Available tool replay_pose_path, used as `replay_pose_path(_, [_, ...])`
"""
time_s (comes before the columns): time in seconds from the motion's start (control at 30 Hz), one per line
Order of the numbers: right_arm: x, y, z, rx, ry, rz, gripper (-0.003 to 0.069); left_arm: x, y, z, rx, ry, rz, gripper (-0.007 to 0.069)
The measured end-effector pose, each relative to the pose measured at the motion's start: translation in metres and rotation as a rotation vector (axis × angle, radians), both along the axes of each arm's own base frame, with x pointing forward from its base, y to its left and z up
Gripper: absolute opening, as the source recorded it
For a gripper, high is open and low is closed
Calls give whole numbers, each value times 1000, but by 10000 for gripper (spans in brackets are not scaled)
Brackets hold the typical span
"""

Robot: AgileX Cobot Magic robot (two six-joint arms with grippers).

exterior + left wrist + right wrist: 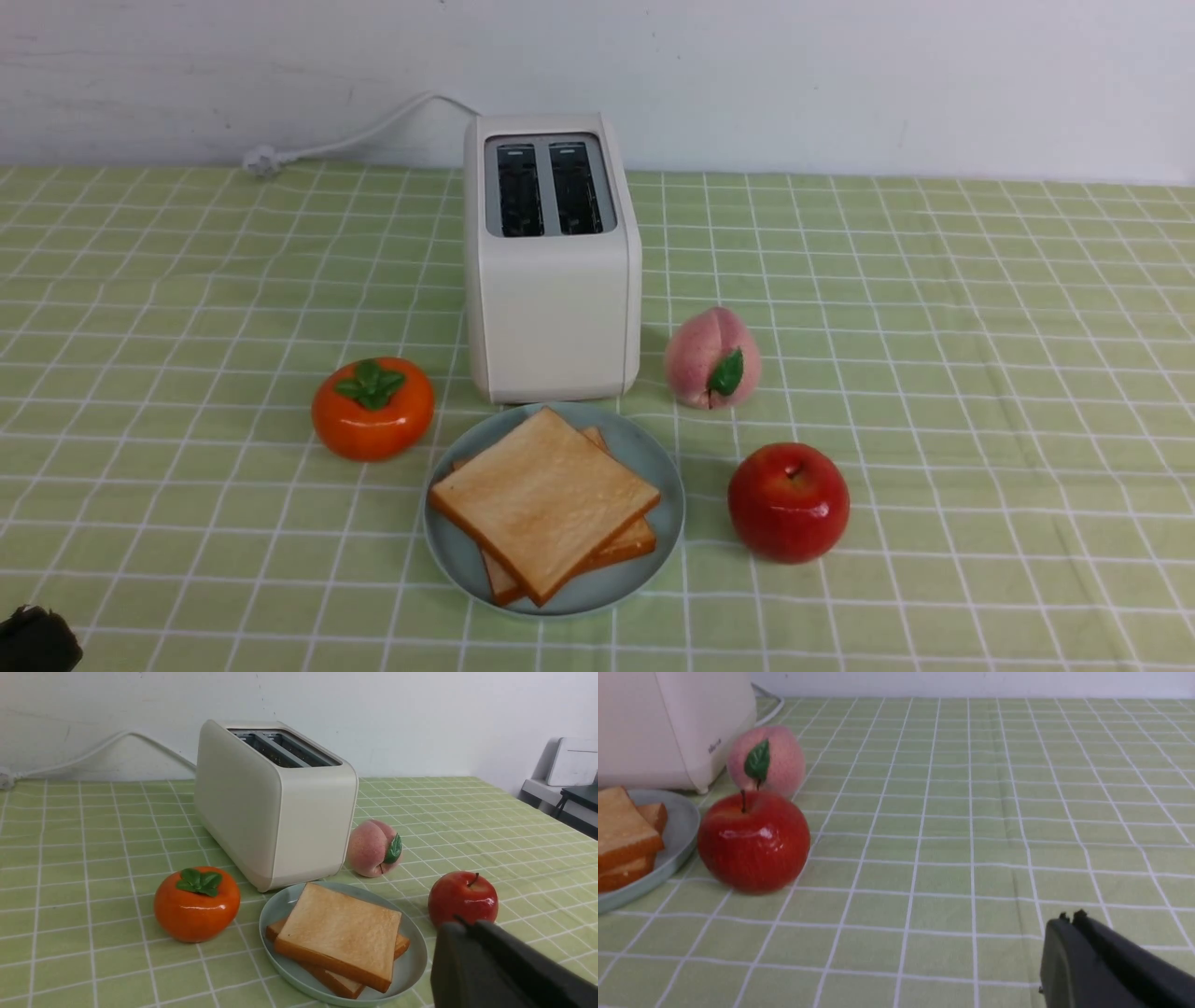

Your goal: Take toasted bread from bread machine on green coffee tablecloth place on plate.

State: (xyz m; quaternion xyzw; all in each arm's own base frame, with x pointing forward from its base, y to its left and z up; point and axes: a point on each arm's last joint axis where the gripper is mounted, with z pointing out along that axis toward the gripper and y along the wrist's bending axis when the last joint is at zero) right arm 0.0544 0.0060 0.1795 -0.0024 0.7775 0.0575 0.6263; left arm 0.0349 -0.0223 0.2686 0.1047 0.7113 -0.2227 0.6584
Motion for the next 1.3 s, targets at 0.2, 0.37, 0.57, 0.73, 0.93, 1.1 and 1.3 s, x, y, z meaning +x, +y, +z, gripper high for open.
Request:
replay_pose_path(0.2, [-2, 1, -6, 55, 94, -4, -14, 0, 0, 0, 0, 0, 0, -1])
replay_pose_path(0.37, [-3, 1, -6, 78, 106, -9, -9, 0, 0, 0, 0, 0, 0, -1])
replay_pose_path(0.57, [-3, 1, -6, 81, 107, -10, -5, 0, 0, 0, 0, 0, 0, -1])
replay_pose_path(0.73, [-3, 1, -6, 81, 107, -10, -1, 0, 0, 0, 0, 0, 0, -1])
replay_pose_path(0.93, [-3, 1, -6, 81, 107, -10, 2, 0, 0, 0, 0, 0, 0, 5])
replay_pose_path(1.1, [-3, 1, -6, 81, 107, -10, 7, 0, 0, 0, 0, 0, 0, 11])
replay_pose_path(1.3, [-3, 1, -6, 82, 106, -10, 17, 0, 0, 0, 0, 0, 0, 18])
